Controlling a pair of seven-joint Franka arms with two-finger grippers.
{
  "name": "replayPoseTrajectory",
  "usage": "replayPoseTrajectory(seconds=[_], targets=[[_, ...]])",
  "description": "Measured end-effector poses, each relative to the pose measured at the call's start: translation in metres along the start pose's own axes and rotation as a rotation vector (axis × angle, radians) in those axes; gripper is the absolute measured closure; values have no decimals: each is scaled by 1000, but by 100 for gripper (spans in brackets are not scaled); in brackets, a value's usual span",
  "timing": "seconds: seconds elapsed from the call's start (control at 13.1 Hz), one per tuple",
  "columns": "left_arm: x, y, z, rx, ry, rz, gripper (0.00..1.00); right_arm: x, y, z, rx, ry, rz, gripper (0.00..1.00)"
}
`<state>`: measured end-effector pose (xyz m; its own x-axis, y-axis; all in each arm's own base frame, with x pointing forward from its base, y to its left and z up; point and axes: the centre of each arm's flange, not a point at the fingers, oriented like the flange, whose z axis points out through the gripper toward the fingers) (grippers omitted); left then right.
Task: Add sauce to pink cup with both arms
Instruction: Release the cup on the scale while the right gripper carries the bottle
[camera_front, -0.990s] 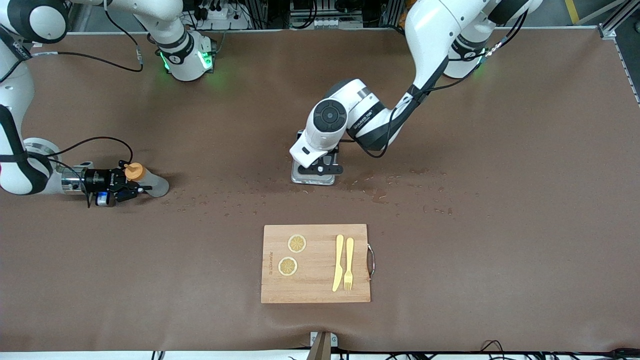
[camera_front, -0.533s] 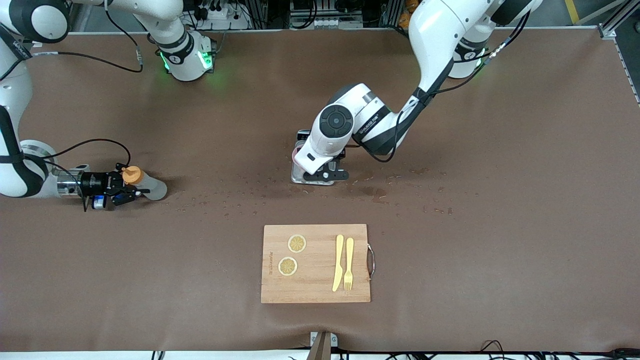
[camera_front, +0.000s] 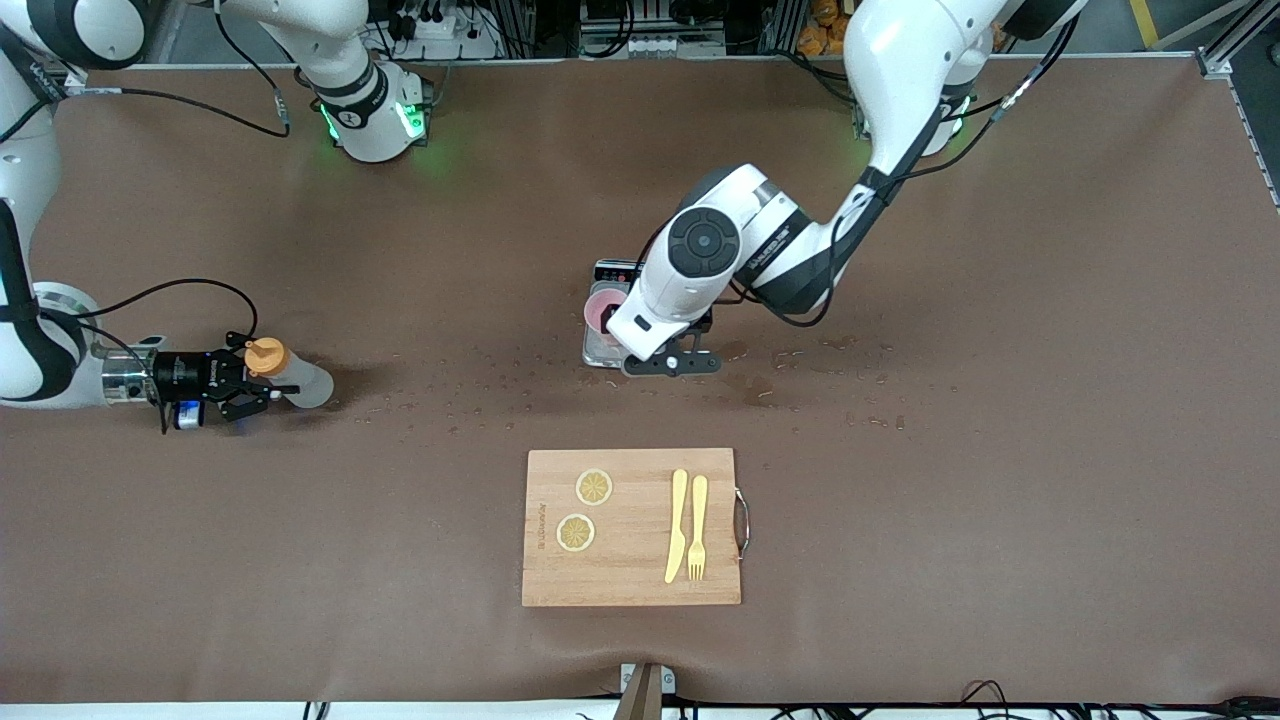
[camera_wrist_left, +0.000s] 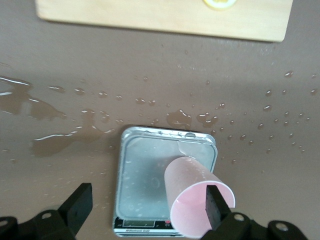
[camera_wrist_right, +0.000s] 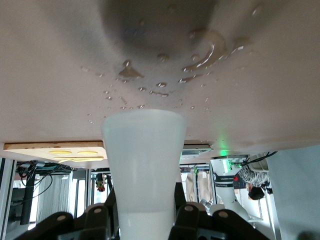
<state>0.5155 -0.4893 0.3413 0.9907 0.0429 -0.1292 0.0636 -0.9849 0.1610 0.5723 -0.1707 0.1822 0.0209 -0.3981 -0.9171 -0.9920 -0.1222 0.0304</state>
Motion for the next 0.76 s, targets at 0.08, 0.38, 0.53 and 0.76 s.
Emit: replayPoseTrajectory(seconds=[0.08, 0.38, 0.53, 0.76], targets=[[4, -7, -18, 7, 14, -1, 0, -13, -6, -1, -5, 25, 7, 56], [32, -65, -112, 62, 89, 42, 0, -65, -26, 7, -32, 116, 43, 57], [42, -98, -147, 80, 98, 56, 0, -95, -38, 18, -52, 177, 75, 57], [50, -131, -174, 116, 104, 59, 0, -143, -55, 43, -66, 260, 114, 57]])
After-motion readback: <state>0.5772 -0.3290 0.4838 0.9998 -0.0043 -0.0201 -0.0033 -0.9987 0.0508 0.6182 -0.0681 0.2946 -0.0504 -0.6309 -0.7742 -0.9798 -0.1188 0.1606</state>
